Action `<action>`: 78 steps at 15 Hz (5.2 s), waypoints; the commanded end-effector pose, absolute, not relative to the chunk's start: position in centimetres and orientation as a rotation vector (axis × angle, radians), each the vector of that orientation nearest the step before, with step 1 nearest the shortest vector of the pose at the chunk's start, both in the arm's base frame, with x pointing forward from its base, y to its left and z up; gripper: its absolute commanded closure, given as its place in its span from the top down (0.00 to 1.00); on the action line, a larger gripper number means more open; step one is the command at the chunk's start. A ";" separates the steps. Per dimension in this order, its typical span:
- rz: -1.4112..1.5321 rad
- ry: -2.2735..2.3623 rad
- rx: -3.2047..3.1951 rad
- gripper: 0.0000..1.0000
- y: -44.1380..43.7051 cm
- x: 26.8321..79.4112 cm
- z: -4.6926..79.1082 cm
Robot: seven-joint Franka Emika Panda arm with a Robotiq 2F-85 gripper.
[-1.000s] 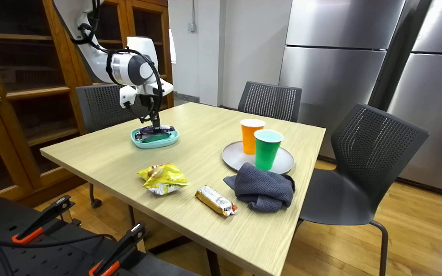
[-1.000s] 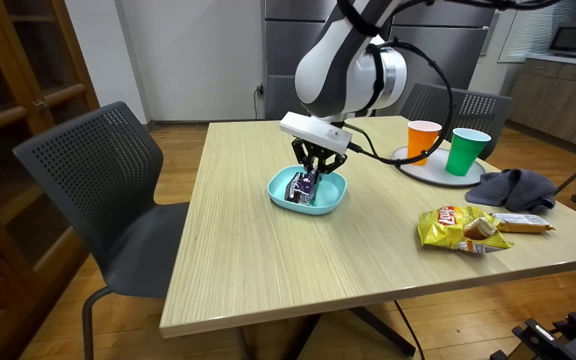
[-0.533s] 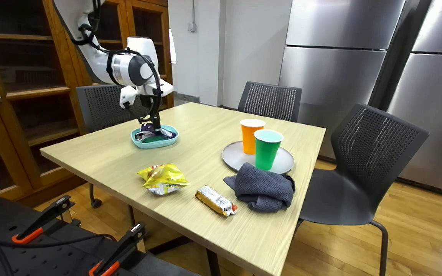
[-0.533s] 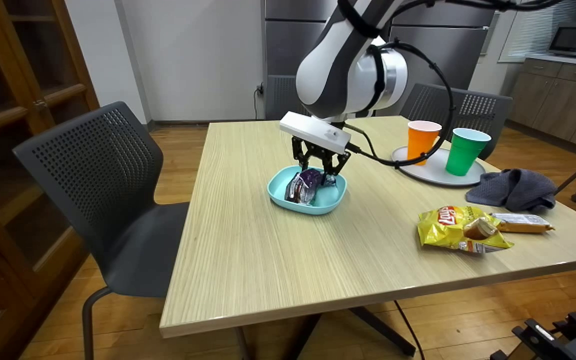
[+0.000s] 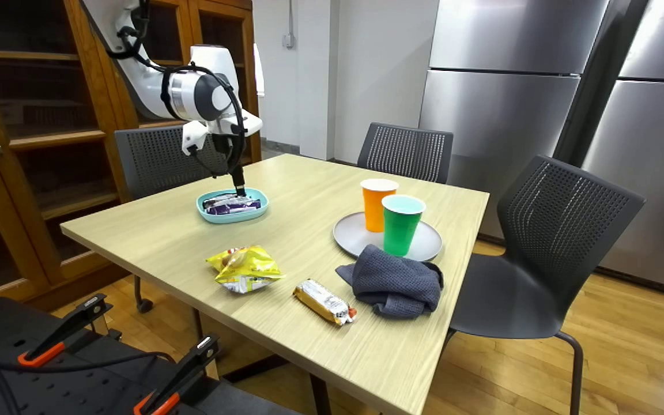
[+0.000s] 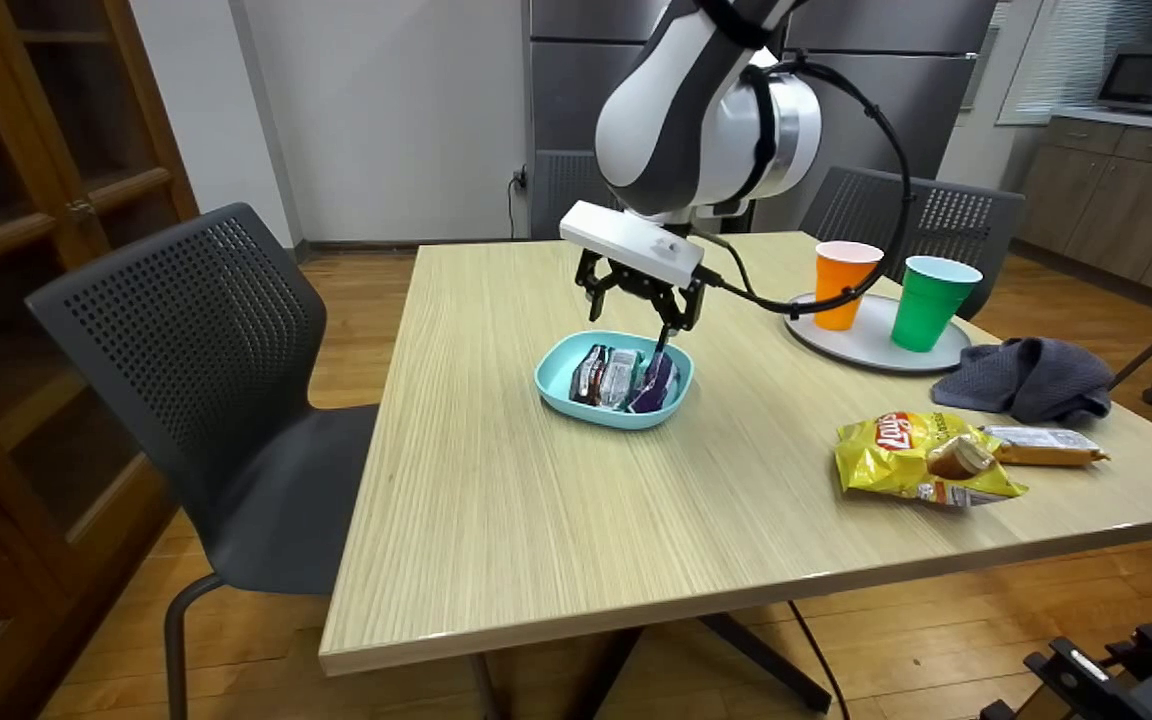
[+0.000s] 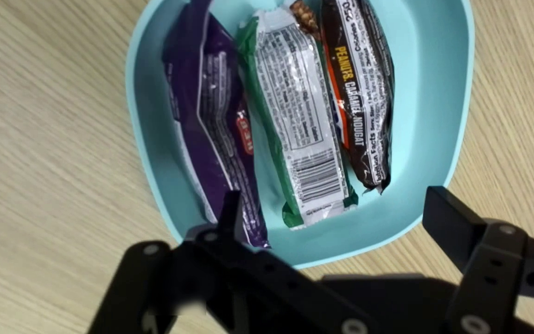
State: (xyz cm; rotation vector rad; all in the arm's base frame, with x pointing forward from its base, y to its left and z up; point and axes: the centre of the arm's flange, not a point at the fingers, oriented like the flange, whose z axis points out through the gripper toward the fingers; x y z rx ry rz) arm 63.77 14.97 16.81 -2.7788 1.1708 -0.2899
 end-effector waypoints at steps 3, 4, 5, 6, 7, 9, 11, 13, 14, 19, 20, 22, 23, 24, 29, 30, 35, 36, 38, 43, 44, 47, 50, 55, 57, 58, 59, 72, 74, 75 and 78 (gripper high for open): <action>-0.315 1.181 -2.778 1.00 13.3 62.5 20.5; -0.311 1.186 -2.776 1.00 12.8 62.4 20.8; -0.306 1.187 -2.780 1.00 12.5 62.2 21.0; -0.299 1.184 -2.784 1.00 12.1 62.0 21.3; -0.299 1.186 -2.786 1.00 11.7 61.8 21.5; -0.304 1.193 -2.785 1.00 10.7 61.1 21.9; -0.299 1.209 -2.781 1.00 9.4 60.4 22.1; -0.293 1.244 -2.767 1.00 8.0 59.7 22.3; -0.290 1.265 -2.761 1.00 7.4 59.3 22.4; -0.276 1.388 -2.722 1.00 4.1 57.5 22.9; -0.273 1.417 -2.711 1.00 3.4 57.1 22.9; -0.275 1.471 -2.692 1.00 2.2 56.1 23.0; -0.271 1.503 -2.678 1.00 1.5 55.6 23.1; -0.265 1.539 -2.657 1.00 0.8 55.1 23.2; -0.239 1.719 -2.558 1.00 -2.7 52.7 23.1; -0.235 1.759 -2.538 1.00 -3.4 52.1 23.0; -0.213 1.782 -2.534 1.00 -5.0 52.5 21.4; -0.210 1.785 -2.534 1.00 -5.1 52.4 21.4; -0.207 1.782 -2.537 1.00 -4.9 52.5 21.2; -0.206 1.779 -2.538 1.00 -4.8 52.5 21.2; -0.217 1.779 -2.542 1.00 -4.9 52.4 21.4; -0.219 1.803 -2.527 1.00 -5.2 52.0 21.7; -0.215 1.821 -2.508 1.00 -6.3 51.1 22.4; -0.204 1.921 -2.472 1.00 -9.2 49.6 21.7; -0.184 1.955 -2.428 1.00 -10.3 48.9 21.3; -0.161 1.983 -2.388 1.00 -11.1 48.7 21.1; -0.143 2.036 -2.334 1.00 -11.8 48.4 21.0; -0.075 2.483 -1.937 1.00 -18.7 44.5 17.5; -0.059 2.513 -1.902 1.00 -19.1 43.9 16.9; -0.050 2.520 -1.894 1.00 -19.1 43.5 16.6; -0.038 2.540 -1.891 1.00 -19.1 42.6 15.5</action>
